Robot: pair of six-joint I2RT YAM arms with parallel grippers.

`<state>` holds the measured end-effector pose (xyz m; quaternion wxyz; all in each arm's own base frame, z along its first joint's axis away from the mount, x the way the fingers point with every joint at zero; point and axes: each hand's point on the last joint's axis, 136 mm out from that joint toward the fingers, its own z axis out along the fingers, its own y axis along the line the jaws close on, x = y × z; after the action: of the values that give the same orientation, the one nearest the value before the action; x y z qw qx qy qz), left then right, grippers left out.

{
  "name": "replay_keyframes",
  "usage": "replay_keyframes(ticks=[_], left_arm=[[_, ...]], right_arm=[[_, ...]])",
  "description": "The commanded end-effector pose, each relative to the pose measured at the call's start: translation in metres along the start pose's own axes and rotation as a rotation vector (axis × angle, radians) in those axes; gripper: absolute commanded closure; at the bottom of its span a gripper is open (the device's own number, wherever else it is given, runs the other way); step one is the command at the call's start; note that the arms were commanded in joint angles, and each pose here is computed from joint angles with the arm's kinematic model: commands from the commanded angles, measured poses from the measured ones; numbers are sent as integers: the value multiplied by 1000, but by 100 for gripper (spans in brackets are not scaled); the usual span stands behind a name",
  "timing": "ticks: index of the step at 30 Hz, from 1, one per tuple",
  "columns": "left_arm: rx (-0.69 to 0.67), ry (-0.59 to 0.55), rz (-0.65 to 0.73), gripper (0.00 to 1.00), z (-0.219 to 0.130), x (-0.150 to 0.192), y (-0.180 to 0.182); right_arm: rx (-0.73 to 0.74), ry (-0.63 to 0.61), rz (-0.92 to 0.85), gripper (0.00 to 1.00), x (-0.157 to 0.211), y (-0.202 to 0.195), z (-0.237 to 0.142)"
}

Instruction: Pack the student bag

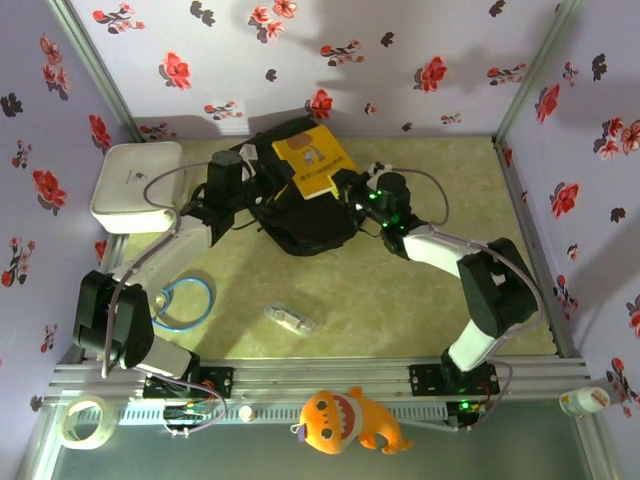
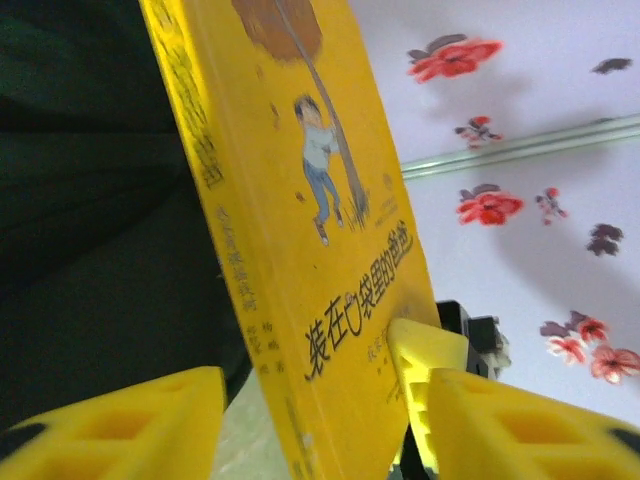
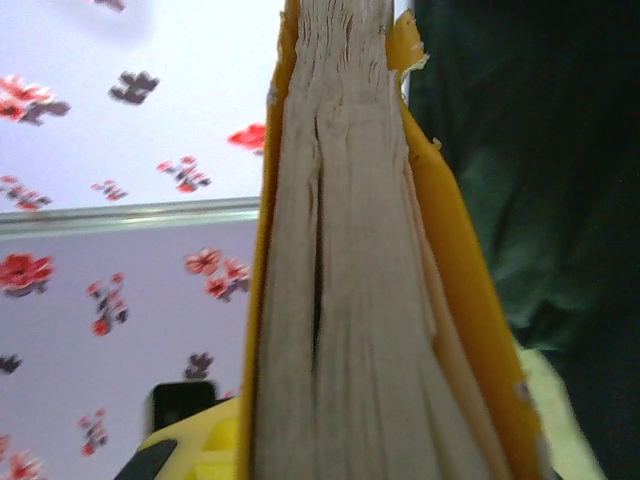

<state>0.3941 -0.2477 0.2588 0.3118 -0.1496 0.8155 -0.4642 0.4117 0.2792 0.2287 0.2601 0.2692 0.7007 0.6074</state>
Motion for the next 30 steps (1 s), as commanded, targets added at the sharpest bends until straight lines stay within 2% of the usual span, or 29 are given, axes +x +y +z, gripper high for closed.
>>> replay_keyframes(ticks=[1, 5, 9, 16, 23, 30], left_arm=[[-259, 81, 269, 33, -22, 15, 30], [-443, 138, 299, 29, -29, 23, 68], [-522, 154, 181, 28, -26, 36, 97], [-413, 149, -41, 34, 6, 65, 111], [-416, 198, -100, 40, 28, 88, 122], [-400, 243, -146, 54, 47, 107, 126]], right_arm=[[53, -113, -171, 89, -28, 11, -32], [212, -192, -299, 90, -45, -2, -66], [310, -250, -383, 90, -55, -6, -95], [364, -307, -440, 89, -63, -4, -124], [367, -303, -432, 89, -61, -7, -126], [368, -303, -420, 89, -60, -10, -128]])
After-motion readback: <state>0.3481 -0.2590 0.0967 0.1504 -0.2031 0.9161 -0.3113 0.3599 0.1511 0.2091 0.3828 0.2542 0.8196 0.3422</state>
